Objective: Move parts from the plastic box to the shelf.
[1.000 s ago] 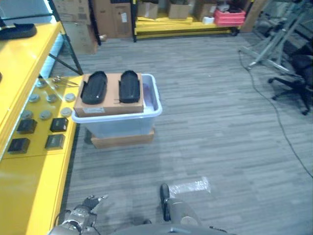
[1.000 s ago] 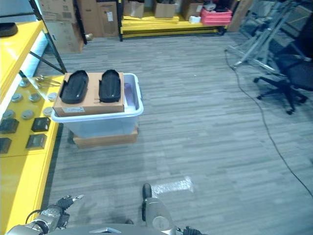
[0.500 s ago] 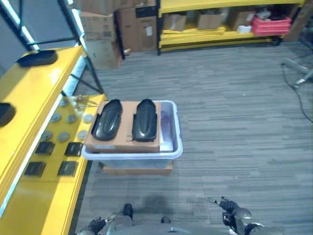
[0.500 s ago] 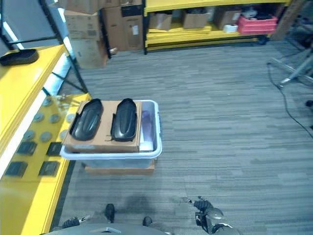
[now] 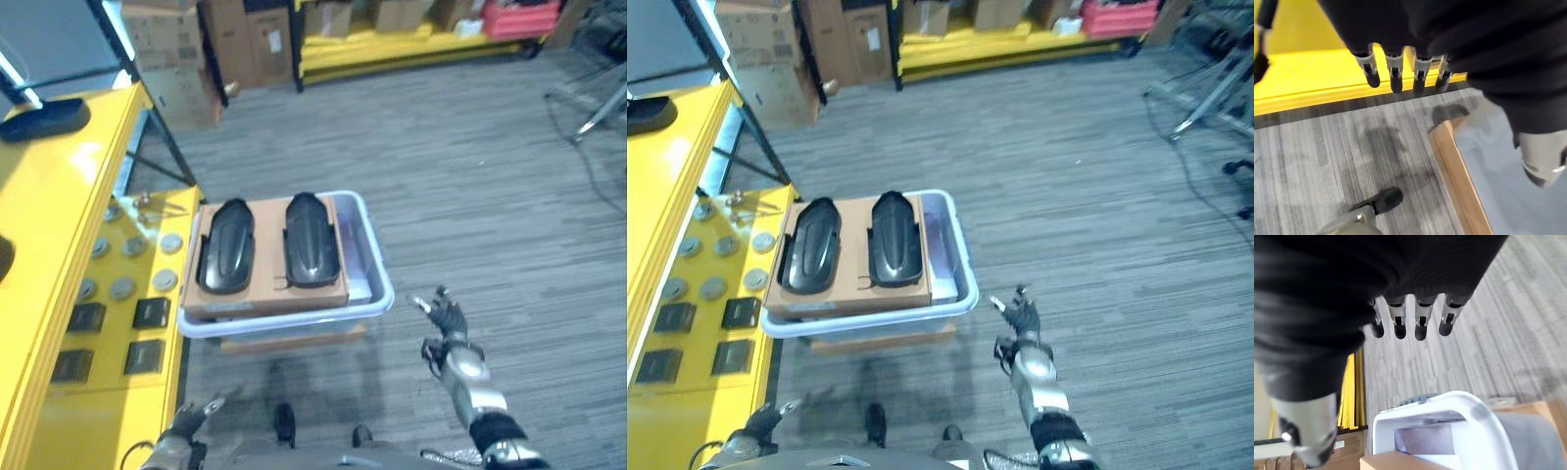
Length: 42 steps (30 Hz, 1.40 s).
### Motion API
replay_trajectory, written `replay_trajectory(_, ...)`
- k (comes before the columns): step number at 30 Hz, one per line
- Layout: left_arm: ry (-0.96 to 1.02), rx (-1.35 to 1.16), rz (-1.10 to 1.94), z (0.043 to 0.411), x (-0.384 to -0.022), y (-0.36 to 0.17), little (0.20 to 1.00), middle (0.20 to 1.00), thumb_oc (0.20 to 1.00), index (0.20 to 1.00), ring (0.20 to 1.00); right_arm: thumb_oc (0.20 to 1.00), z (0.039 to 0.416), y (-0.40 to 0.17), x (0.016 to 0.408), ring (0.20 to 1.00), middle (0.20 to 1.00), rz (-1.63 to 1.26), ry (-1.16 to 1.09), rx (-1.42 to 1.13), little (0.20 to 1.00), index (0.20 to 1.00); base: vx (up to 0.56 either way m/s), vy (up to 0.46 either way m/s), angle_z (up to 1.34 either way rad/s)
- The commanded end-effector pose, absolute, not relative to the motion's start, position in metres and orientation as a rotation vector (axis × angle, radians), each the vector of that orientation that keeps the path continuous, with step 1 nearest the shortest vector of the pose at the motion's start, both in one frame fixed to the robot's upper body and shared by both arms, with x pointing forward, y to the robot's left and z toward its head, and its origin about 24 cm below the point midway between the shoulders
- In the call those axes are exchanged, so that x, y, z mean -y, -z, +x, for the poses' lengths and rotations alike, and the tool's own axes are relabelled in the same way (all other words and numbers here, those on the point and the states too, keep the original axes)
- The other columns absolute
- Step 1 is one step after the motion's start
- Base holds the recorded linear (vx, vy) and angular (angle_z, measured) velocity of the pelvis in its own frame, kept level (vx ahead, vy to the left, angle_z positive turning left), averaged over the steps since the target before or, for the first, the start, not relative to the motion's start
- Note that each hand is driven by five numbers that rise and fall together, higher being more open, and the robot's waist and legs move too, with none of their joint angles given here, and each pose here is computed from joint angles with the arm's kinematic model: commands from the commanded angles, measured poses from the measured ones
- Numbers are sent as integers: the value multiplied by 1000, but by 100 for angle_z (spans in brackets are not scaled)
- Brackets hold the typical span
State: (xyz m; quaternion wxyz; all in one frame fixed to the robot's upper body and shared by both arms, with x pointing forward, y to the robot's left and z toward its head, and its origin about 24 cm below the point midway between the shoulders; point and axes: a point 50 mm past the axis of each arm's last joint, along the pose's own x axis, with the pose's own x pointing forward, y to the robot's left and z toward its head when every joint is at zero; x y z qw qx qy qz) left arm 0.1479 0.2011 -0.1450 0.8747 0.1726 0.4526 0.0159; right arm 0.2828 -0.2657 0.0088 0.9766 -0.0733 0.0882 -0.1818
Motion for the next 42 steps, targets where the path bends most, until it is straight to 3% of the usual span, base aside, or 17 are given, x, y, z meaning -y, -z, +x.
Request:
replay_trajectory(1, -27, -866, 430, 173, -199, 136, 1000, 1000, 1000, 1000, 1000, 1000, 312, -59, 272, 1000, 1000, -236, 444, 27, 1000, 1000, -157, 7, 33)
replay_trajectory(5, 2, -846, 481, 182, -195, 133, 1000, 1000, 1000, 1000, 1000, 1000, 357, -116, 280, 1000, 1000, -385, 501, 99, 1000, 1000, -83, 26, 21)
replay_trajectory(15, -72, -937, 468, 165, -206, 142, 1000, 1000, 1000, 1000, 1000, 1000, 390, -197, 281, 1000, 1000, -377, 570, 220, 1000, 1000, 3, 22, 17)
replay_trajectory(24, -45, -841, 447, 188, -196, 131, 1000, 1000, 1000, 1000, 1000, 1000, 396, -222, 275, 1000, 1000, -441, 559, 274, 1000, 1000, 20, 12, 12)
replay_trajectory(26, 3, -761, 448, 205, -185, 122, 1000, 1000, 1000, 1000, 1000, 1000, 398, -214, 273, 1000, 1000, -507, 539, 226, 1000, 1000, 31, 4, 21)
replay_trajectory(33, 47, -747, 452, 212, -179, 119, 1000, 1000, 1000, 1000, 1000, 1000, 404, -180, 261, 1000, 1000, -651, 416, 56, 1000, 1000, 10, -5, 6)
replay_trajectory(35, 73, -758, 473, 211, -178, 120, 1000, 1000, 1000, 1000, 1000, 787, 406, -165, 258, 787, 787, -744, 395, -39, 787, 787, 0, 0, 0)
replay_trajectory(36, 74, -759, 475, 213, -177, 120, 1000, 1000, 1000, 1000, 1000, 567, 407, -164, 253, 567, 567, -732, 398, -46, 567, 567, 9, -3, -3)
replay_trajectory(37, 76, -764, 475, 213, -176, 120, 1000, 1000, 1000, 1000, 1000, 448, 407, -157, 250, 448, 448, -715, 388, -72, 448, 448, 14, -8, -5)
replay_trajectory(38, 72, -775, 476, 211, -176, 121, 1000, 1000, 1000, 1000, 1000, 213, 408, -153, 245, 213, 213, -716, 367, -91, 213, 213, 24, -13, -5)
replay_trajectory(42, 98, -788, 514, 207, -175, 124, 1000, 1000, 1000, 1000, 1000, 200, 408, -143, 238, 200, 200, -733, 352, -137, 200, 200, 13, -8, -4)
